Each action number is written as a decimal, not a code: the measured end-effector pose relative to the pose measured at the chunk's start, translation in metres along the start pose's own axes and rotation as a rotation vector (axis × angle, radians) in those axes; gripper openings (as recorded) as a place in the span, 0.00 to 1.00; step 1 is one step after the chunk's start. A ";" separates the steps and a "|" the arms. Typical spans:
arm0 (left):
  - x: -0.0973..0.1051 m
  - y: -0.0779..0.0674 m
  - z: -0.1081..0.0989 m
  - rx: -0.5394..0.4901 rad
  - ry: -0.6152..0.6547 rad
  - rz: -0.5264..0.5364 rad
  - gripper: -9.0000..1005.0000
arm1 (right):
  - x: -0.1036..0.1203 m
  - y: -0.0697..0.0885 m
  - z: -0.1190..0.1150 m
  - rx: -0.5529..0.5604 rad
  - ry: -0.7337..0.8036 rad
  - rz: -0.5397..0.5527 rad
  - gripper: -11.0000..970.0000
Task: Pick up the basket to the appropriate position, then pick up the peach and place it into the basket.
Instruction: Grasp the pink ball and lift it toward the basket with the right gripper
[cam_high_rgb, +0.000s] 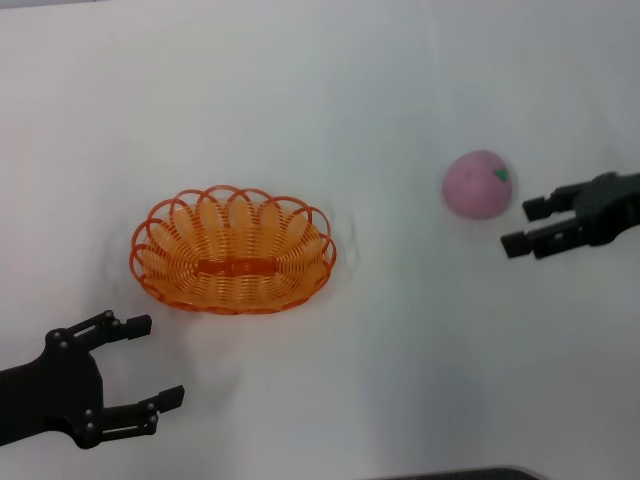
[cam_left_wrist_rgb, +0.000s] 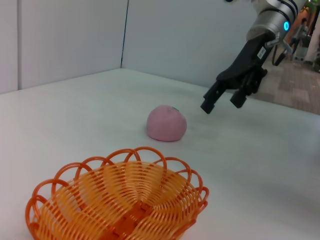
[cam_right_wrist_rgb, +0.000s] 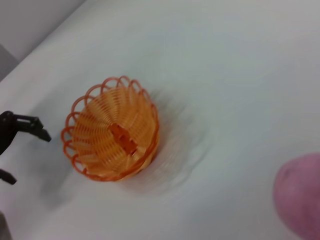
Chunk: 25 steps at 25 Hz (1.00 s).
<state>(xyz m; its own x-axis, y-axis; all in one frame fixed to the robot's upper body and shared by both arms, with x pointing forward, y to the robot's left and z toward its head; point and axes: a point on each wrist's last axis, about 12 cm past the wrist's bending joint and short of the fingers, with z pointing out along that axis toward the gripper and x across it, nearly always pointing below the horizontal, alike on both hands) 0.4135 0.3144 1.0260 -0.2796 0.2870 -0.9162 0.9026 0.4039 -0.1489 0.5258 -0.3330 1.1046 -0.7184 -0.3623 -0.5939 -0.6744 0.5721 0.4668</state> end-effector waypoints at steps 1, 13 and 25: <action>0.000 0.000 0.000 0.001 -0.001 -0.007 0.89 | -0.003 0.000 -0.003 0.012 -0.001 -0.003 0.97; -0.003 0.003 0.001 0.006 -0.004 -0.028 0.89 | -0.027 0.002 -0.031 0.128 -0.013 -0.029 0.97; -0.004 0.004 0.002 0.003 -0.018 -0.034 0.89 | -0.047 -0.007 -0.026 0.239 0.020 0.022 0.96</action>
<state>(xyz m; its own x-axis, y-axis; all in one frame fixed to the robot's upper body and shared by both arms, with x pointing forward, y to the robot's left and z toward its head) 0.4186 0.3130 1.0284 -0.3038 0.2575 -0.9173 0.8939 0.4102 -0.1809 0.5593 -0.3389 1.1462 -0.7375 -0.3606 -0.5710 -0.6003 0.7373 0.3098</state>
